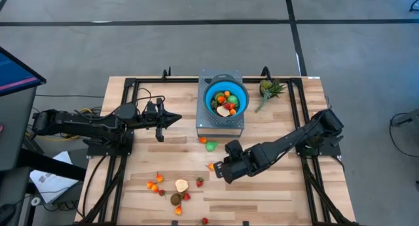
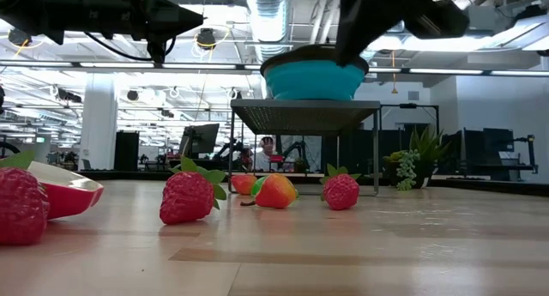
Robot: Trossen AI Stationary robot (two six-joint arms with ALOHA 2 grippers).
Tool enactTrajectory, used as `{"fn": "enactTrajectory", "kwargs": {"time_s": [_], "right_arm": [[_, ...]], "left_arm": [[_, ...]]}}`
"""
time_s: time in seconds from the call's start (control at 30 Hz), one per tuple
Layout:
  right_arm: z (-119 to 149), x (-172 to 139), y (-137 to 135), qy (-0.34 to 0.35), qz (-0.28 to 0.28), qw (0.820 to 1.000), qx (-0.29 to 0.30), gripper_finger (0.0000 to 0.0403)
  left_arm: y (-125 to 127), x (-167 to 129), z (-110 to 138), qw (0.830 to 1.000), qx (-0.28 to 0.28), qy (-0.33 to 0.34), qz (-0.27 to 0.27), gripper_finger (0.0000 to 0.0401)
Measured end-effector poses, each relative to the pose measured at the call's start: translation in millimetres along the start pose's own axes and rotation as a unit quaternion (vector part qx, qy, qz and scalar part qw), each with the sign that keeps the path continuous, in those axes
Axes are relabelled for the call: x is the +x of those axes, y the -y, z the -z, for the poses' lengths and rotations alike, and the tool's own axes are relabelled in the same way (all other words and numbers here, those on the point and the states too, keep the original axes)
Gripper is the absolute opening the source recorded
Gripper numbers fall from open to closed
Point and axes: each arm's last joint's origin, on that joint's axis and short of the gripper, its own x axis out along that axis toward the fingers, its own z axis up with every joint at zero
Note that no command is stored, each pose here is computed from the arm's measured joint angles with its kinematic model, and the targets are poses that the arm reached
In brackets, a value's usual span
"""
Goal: Pick & Place Fruit
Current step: Put the strawberry into the strainer bowl
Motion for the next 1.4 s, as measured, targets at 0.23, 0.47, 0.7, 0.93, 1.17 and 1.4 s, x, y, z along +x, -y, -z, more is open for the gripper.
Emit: {"fn": "enactTrajectory", "kwargs": {"time_s": [0.23, 0.47, 0.7, 0.93, 1.17, 1.4], "right_arm": [[1.6, 6.6, 6.2, -0.013, 0.014, 1.000, 0.023, 0.0101], [5.9, 15.6, 16.3, -0.012, 0.039, 0.995, 0.092, 0.0235], [9.4, 24.2, 21.2, -0.011, 0.036, 0.992, 0.118, 0.0286], [13.3, 38.4, 26.6, -0.011, 0.015, 0.991, 0.130, 0.0286], [8.7, 46.8, 33.2, -0.004, 0.025, 0.994, 0.103, 0.0286], [4.7, 48.2, 27.1, -0.004, -0.006, 1.000, 0.028, 0.0286]], "left_arm": [[0.0, 0.0, 0.0, 1.000, 0.000, 0.000, 0.000, 0.0002], [0.0, 0.0, 0.1, 1.000, 0.000, 0.000, 0.000, 0.0002], [0.0, 0.0, 0.1, 1.000, 0.000, 0.000, 0.000, 0.0002], [0.0, 0.0, 0.1, 1.000, 0.000, -0.001, 0.000, 0.0002], [0.0, 0.0, 0.1, 1.000, 0.000, -0.001, 0.000, 0.0002], [0.0, 0.0, 0.1, 1.000, 0.000, -0.001, 0.000, 0.0002]]}}
